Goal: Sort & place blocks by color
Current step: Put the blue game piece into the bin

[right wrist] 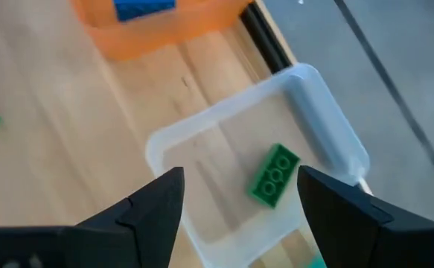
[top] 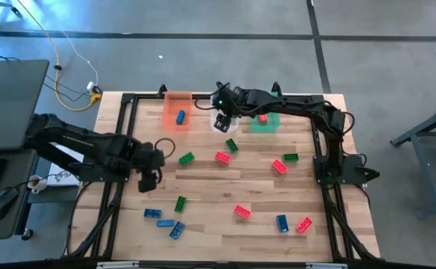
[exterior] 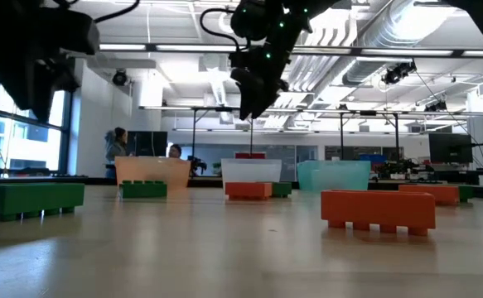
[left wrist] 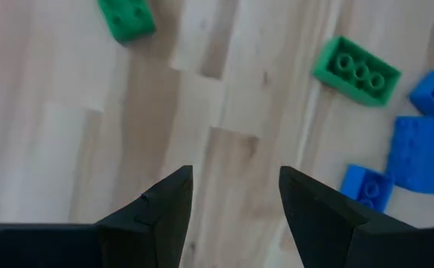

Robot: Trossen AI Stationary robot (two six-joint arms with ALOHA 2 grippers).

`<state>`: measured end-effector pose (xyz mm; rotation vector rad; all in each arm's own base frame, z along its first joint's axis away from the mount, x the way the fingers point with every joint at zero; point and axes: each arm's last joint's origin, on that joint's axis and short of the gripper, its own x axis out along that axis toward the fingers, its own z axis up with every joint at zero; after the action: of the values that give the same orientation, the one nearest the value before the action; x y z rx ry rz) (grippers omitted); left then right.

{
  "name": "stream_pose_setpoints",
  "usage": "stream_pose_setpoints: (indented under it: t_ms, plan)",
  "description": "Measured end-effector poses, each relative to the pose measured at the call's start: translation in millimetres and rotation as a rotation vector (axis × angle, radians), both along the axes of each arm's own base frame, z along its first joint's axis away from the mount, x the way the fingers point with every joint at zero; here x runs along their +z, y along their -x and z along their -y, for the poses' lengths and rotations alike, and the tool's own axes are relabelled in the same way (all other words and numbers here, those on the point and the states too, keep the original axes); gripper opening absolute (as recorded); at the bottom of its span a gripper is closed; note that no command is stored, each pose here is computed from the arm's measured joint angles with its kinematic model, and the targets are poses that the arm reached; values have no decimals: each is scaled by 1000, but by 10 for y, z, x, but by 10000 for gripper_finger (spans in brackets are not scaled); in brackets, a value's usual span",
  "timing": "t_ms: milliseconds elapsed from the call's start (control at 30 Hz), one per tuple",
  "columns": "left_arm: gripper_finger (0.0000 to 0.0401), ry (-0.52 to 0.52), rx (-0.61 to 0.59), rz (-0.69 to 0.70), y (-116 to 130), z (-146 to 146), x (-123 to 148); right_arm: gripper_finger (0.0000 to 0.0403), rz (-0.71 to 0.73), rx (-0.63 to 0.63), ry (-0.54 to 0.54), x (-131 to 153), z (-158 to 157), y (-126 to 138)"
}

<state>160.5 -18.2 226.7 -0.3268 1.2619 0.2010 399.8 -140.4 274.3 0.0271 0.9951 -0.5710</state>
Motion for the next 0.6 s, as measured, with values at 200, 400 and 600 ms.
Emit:
stream_pose_setpoints:
  t_ms: [200, 400, 600]
  plan:
    - [188, 36, -2, -46, 82, 214, -108, 250, -21, -31, 29, -3, 11, 17]
    - [188, 147, 9, -89, 146, 402, -130, 250, -19, -32, 29, -4, 12, 15]
    - [193, 184, 18, -89, 181, 532, -124, 250, -17, -64, 45, -3, 19, 18]
